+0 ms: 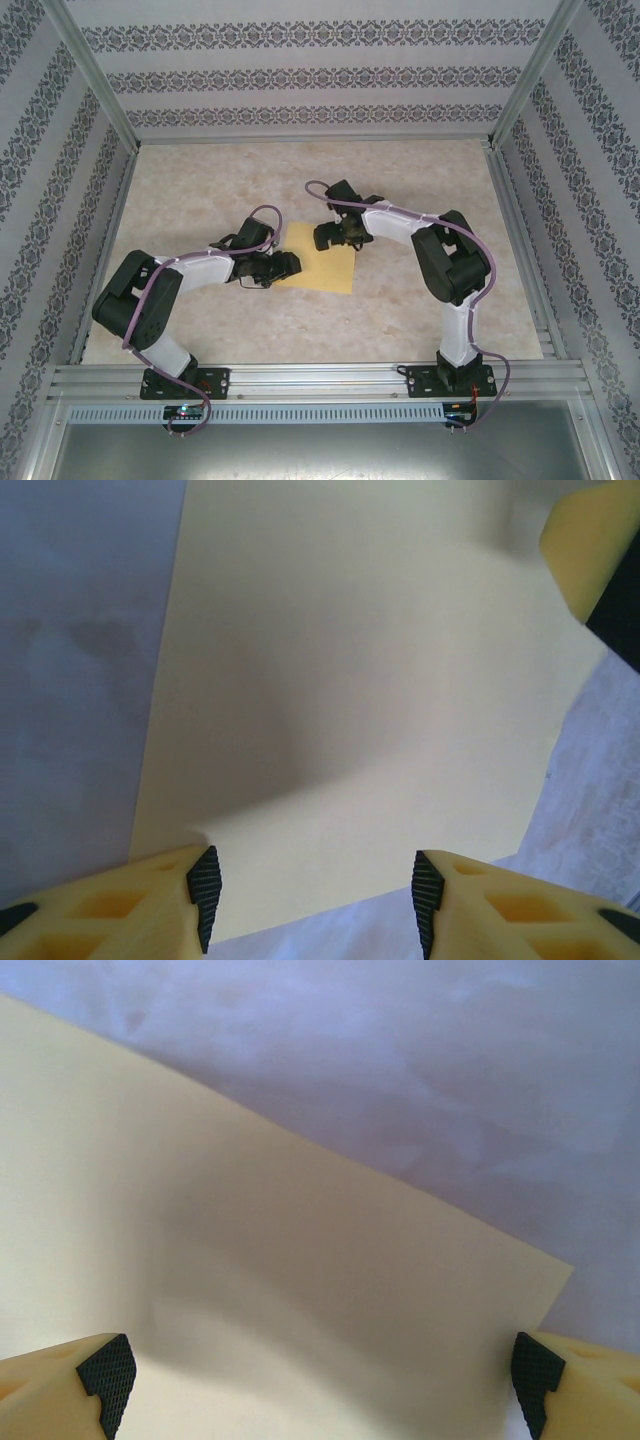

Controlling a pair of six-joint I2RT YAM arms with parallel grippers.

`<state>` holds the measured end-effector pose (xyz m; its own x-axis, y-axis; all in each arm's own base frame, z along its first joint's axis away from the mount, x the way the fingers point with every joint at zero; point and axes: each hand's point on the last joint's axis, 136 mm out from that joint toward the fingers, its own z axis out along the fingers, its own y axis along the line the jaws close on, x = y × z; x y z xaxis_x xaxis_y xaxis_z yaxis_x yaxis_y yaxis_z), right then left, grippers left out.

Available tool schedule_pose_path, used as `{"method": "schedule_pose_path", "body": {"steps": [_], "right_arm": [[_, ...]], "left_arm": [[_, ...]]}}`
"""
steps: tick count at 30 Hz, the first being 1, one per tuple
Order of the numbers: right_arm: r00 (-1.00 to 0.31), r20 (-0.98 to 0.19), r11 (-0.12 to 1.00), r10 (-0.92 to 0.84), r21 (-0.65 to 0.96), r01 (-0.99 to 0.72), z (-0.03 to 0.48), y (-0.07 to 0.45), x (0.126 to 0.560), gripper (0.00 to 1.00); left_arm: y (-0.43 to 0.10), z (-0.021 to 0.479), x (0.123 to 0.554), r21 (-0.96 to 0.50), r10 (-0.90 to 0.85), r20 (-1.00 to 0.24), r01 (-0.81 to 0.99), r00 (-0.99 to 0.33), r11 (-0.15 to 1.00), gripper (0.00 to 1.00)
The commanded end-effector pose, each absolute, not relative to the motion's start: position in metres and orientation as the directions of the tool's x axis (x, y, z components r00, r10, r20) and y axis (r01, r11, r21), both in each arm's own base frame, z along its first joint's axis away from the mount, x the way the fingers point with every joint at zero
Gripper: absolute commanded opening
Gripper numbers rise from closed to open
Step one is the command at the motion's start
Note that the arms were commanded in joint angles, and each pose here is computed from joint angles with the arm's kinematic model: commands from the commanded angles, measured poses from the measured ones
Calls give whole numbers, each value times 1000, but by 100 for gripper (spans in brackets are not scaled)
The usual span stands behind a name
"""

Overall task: Fold a paper plane with a square sheet of paper (fold left side to right side)
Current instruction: Pick up the square sheet of paper from the center of the table, then place a square sheet of paper at the center of the table.

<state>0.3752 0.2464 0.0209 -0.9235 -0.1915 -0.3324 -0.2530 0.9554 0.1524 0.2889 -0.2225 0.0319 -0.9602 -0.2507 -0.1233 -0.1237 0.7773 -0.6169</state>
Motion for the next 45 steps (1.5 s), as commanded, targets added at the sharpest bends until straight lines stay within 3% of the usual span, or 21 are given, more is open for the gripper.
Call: {"method": "schedule_pose_path", "body": {"steps": [1, 6, 10, 16, 23, 28, 36, 45], "right_arm": [[-937, -271, 922, -222, 256, -292, 18, 277, 340, 98], [-930, -282, 917, -236, 251, -309, 24, 283, 333, 94], [-921, -296, 914, -252, 239, -327, 31, 281, 334, 78], [-921, -310, 887, -236, 319, -335, 46, 285, 331, 46], [-885, -413, 798, -214, 448, -402, 84, 290, 329, 28], [-835, -516, 695, -190, 531, -486, 130, 285, 324, 27], [-665, -722, 464, -192, 530, -710, 238, 268, 289, 27], [-482, -856, 247, -189, 433, -867, 333, 263, 224, 28]], "left_arm": [[-225, 31, 291, -603, -238, -143, -106, -961, 790, 56], [-224, 33, 292, -601, -242, -153, -104, -958, 793, 55], [-223, 40, 294, -603, -248, -175, -95, -953, 792, 55], [-221, 62, 300, -615, -261, -229, -69, -938, 785, 56], [-198, 118, 305, -663, -298, -335, -1, -894, 749, 69], [-172, 171, 304, -710, -332, -447, 104, -831, 697, 80], [-185, 284, 278, -631, -252, -743, 524, -620, 572, 94], [-204, 346, 255, -472, -180, -881, 779, -438, 413, 95]]}}
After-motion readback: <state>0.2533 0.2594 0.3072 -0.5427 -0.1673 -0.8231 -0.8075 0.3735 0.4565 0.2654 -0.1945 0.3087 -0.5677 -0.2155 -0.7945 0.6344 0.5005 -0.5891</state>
